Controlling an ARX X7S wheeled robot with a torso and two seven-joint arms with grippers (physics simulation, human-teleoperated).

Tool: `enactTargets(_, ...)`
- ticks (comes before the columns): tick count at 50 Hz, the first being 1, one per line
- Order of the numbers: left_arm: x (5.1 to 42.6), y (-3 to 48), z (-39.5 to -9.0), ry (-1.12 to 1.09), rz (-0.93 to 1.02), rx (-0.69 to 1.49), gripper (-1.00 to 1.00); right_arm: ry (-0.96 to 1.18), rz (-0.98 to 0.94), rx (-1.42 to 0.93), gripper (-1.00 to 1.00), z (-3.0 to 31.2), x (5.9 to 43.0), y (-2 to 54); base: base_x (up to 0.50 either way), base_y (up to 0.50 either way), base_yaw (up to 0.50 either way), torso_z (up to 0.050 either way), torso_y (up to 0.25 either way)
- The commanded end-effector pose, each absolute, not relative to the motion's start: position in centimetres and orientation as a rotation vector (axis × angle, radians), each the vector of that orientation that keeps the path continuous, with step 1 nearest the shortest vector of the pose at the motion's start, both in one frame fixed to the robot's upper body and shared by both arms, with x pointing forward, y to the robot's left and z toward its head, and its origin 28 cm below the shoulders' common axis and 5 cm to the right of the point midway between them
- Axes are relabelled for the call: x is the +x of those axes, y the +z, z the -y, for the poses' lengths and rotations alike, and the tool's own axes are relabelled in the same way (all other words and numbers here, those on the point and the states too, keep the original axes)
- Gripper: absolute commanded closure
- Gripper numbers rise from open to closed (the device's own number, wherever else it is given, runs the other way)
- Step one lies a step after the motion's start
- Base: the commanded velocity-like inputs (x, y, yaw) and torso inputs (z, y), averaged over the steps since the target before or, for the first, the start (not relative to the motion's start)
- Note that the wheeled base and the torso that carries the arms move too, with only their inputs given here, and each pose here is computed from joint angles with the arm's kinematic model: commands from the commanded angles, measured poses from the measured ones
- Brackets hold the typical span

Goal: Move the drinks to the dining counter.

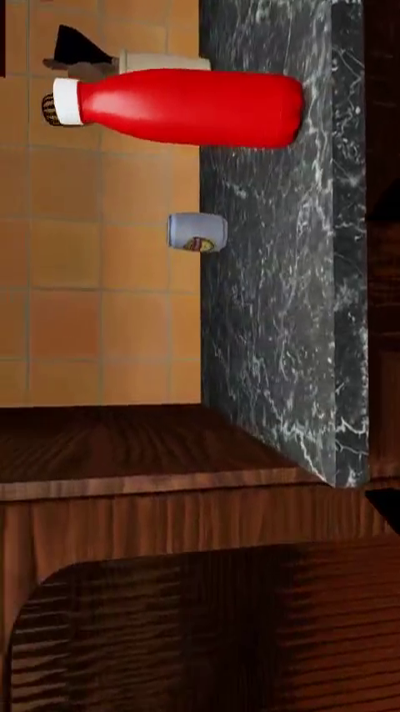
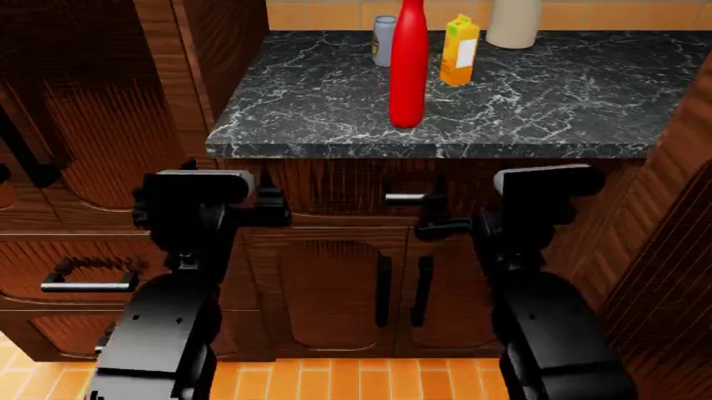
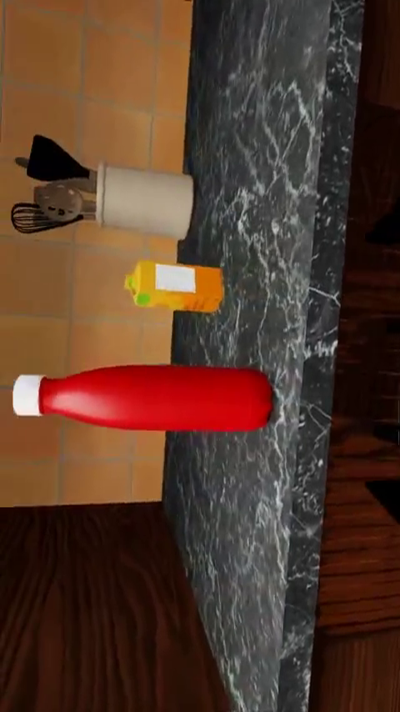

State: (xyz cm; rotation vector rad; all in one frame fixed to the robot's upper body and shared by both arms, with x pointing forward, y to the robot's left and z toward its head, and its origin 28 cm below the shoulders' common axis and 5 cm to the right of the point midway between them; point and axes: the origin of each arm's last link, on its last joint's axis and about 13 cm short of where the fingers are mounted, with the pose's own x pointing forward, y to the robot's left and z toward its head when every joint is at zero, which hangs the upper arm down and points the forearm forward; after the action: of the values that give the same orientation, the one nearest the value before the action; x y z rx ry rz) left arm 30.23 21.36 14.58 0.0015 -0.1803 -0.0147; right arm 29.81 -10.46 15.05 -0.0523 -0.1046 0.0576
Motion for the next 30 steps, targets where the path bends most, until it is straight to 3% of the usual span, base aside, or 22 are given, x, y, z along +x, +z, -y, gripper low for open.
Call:
enactTargets(1,35.6,25.2,-21.6,0.004,0.269,0.017,-1.0,0.103,0.204,-0.08,-1.0,10.7,34.5,25.9,0.0,0.0,0.0,0.0,0.0)
enactTargets(10,33.4,29.1,-21.4,-0.018,0.369,0.052,-1.0,0.123,0.312,-0.1,-1.0,10.7,33.4,29.3,0.02,0.0,0.0,0.0,0.0)
enactTargets(30,33.7,27.6,-20.9,-0.025,0.346,0.071,-1.0,0.143,0.298,-0.057,-1.0,11.4,32.9,27.7,0.5,-0.07,0.0,0.0,0.0)
